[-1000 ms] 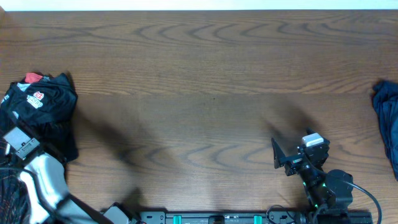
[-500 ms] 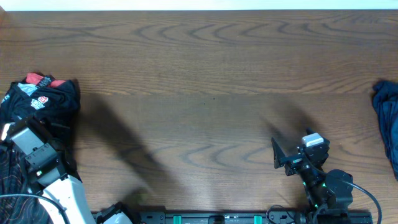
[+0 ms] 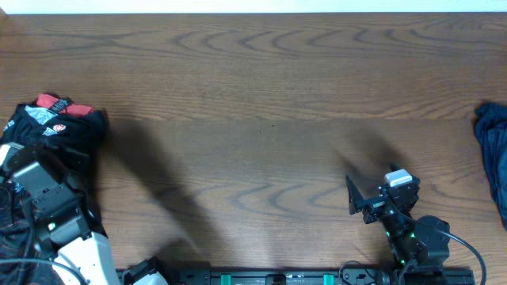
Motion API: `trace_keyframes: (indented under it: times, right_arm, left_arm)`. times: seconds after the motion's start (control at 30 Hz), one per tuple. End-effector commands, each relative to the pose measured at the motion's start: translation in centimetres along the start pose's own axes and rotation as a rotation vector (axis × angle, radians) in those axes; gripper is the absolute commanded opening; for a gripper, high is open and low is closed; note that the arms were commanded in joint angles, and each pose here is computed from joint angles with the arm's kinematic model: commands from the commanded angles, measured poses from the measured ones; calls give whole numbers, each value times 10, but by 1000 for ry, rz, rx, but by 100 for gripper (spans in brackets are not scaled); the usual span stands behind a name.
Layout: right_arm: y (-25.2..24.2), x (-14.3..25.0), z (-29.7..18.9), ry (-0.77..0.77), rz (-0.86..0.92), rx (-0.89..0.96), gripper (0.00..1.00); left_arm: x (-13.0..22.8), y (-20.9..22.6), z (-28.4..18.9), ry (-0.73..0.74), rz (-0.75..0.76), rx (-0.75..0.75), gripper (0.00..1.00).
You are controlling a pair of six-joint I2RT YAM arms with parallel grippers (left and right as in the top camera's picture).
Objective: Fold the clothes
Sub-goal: 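Pull the black jersey off the pile rightward to the table center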
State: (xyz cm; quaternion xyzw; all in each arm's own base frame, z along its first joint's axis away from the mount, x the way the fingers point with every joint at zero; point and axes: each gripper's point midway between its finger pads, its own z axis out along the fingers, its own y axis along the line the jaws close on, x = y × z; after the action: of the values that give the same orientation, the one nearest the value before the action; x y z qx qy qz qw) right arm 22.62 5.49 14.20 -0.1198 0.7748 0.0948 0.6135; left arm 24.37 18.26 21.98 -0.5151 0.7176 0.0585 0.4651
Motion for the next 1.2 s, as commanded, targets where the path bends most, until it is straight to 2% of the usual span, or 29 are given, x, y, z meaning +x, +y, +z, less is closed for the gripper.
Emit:
trace_keyframes:
  times: [0.0,0.23,0.6,0.77,0.93,1.17]
  right_arm:
    - [2,0,0,-4,-15,-7,99]
    - [2,0,0,-4,-15,-8,99]
    - [2,0,0,-4,-15,-8,99]
    - [2,0,0,-4,-15,-7,99]
    - [2,0,0,-4,-15,-7,99]
    - [2,0,0,-4,-15,-8,99]
  left_arm:
    - [-45,-14,-31,-153,43,25,6]
    - [-88,-11,-66,-291,86,-44,6]
    - [-93,-20,-71,-293,97,-4,6]
    - [-67,-59,-70,-167,136,213,6]
    - [-30,-89,-67,-47,214,305,6]
    - [51,-144,-75,133,491,454,6]
